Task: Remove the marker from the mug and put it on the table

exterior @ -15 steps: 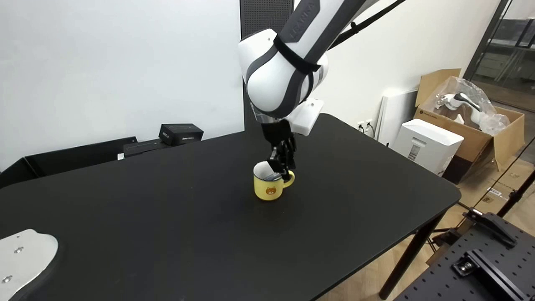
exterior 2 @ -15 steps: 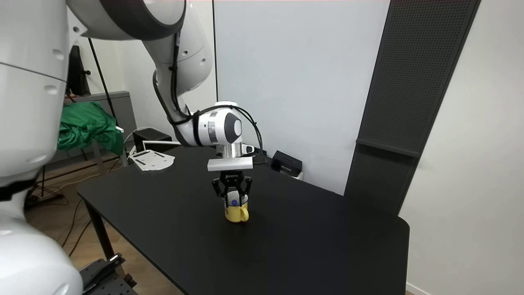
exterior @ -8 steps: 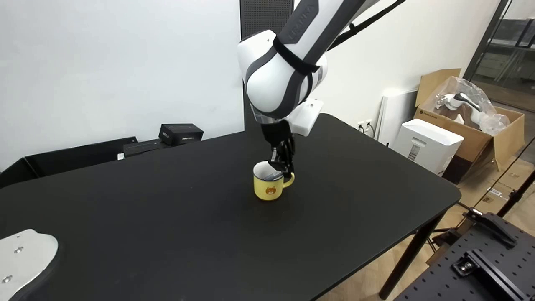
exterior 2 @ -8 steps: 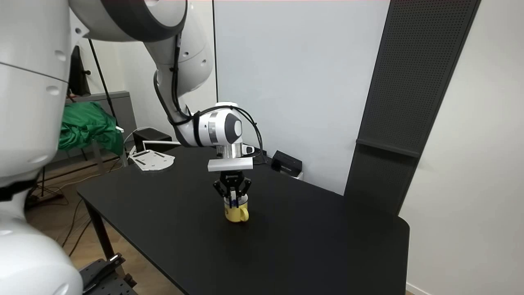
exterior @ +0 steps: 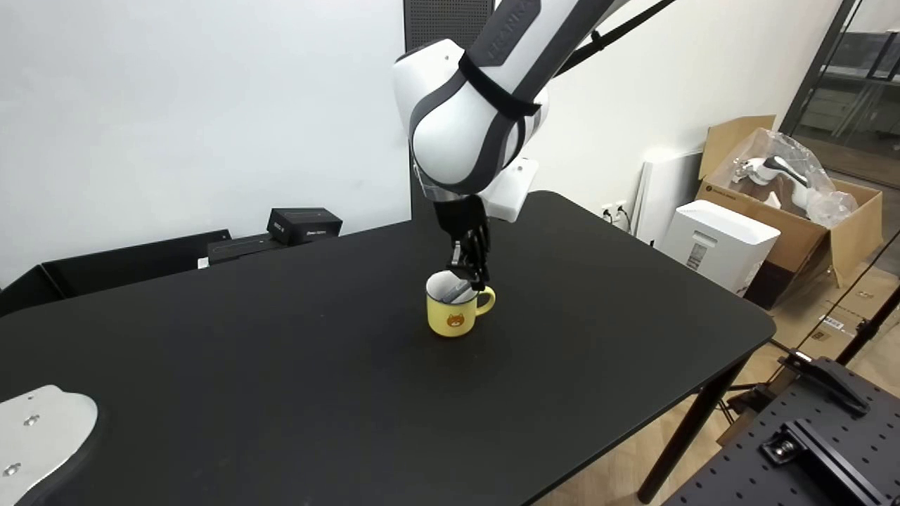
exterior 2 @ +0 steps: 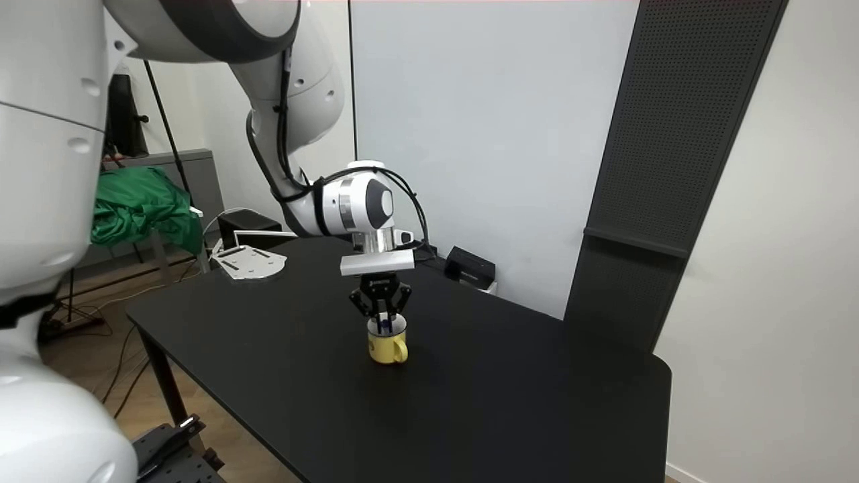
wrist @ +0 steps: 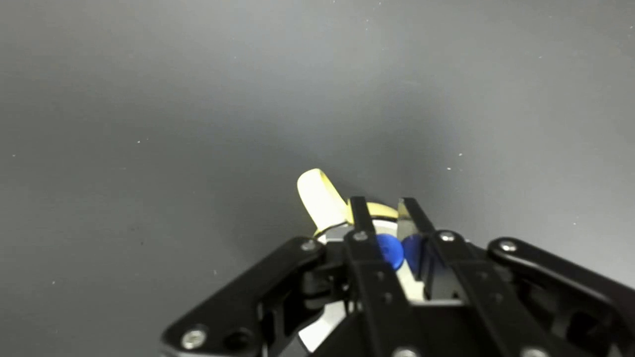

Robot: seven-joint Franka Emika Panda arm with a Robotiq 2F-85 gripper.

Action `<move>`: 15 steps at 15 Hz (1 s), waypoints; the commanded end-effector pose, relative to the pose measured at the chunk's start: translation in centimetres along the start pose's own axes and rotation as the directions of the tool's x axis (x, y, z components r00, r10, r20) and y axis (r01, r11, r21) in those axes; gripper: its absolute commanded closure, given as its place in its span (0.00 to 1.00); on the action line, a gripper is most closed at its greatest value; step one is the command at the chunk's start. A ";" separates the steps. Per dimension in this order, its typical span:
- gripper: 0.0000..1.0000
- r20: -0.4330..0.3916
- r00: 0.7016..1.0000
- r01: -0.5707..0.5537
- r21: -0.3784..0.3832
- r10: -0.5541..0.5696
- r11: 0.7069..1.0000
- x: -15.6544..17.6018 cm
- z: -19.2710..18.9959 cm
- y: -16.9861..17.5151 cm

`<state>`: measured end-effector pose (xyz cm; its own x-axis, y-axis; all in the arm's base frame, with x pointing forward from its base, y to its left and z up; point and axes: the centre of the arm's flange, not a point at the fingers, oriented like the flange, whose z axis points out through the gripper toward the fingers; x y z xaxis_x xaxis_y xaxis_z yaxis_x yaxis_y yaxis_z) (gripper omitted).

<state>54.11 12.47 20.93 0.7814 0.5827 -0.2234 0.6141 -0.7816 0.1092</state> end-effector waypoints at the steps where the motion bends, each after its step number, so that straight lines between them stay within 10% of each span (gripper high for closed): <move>1: 0.95 -0.069 0.997 0.027 -0.076 -0.033 0.997 -1.0 -4.1 -1.2; 15: 0.95 -0.329 0.936 -0.127 0.016 0.125 0.992 -3.3 -12.7 -4.7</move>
<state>50.56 16.59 33.62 0.7983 0.5987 0.0658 0.5825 -0.7952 0.1681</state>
